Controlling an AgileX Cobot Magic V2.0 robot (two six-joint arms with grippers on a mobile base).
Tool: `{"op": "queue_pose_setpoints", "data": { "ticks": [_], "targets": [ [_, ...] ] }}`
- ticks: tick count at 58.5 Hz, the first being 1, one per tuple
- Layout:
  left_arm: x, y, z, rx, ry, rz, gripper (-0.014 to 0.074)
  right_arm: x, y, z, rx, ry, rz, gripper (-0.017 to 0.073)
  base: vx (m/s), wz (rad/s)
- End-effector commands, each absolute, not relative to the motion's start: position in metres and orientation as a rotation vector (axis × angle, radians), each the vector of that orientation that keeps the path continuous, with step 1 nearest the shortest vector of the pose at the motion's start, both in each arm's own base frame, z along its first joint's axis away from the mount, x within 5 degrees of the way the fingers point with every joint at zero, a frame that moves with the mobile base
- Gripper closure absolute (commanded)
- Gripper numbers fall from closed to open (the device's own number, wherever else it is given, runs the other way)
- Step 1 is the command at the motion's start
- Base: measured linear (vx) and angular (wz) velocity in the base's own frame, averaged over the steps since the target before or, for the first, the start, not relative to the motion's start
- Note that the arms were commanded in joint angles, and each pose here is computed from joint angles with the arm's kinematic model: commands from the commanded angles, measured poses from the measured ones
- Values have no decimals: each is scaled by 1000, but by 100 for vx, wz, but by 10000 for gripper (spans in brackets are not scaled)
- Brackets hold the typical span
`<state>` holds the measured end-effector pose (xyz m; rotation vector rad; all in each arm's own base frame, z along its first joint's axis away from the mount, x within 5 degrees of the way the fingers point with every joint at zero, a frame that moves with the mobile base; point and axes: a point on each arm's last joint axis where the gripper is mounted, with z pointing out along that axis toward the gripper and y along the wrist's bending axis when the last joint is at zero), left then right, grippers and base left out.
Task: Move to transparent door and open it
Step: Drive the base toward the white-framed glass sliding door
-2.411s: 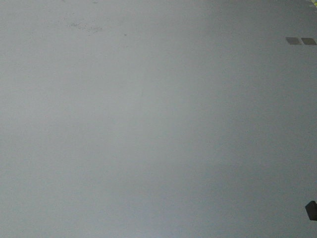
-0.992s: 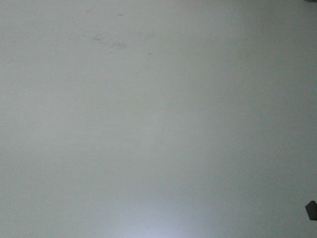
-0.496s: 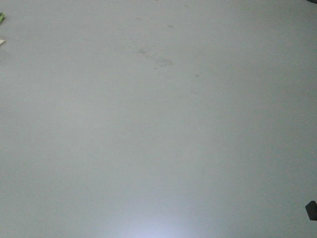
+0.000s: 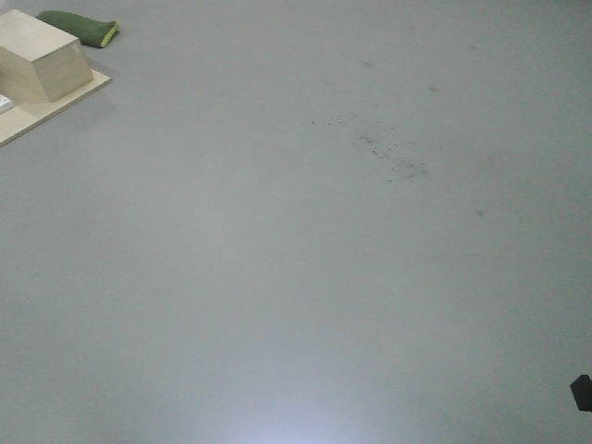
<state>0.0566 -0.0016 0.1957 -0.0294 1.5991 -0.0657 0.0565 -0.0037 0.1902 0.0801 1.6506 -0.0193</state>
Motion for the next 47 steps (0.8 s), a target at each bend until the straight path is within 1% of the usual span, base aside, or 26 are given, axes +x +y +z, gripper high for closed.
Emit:
{"op": "queue_pose_setpoints", "data": {
  "ticks": [1,47],
  "targets": [
    [57,-1,193,-37,1534,-74,599,56,-4,194,65,1565,-29,567,65,53],
    [57,-1,193,-37,1534,-74,599,56,-4,194,65,1565,-29,567,66,54]
  ]
}}
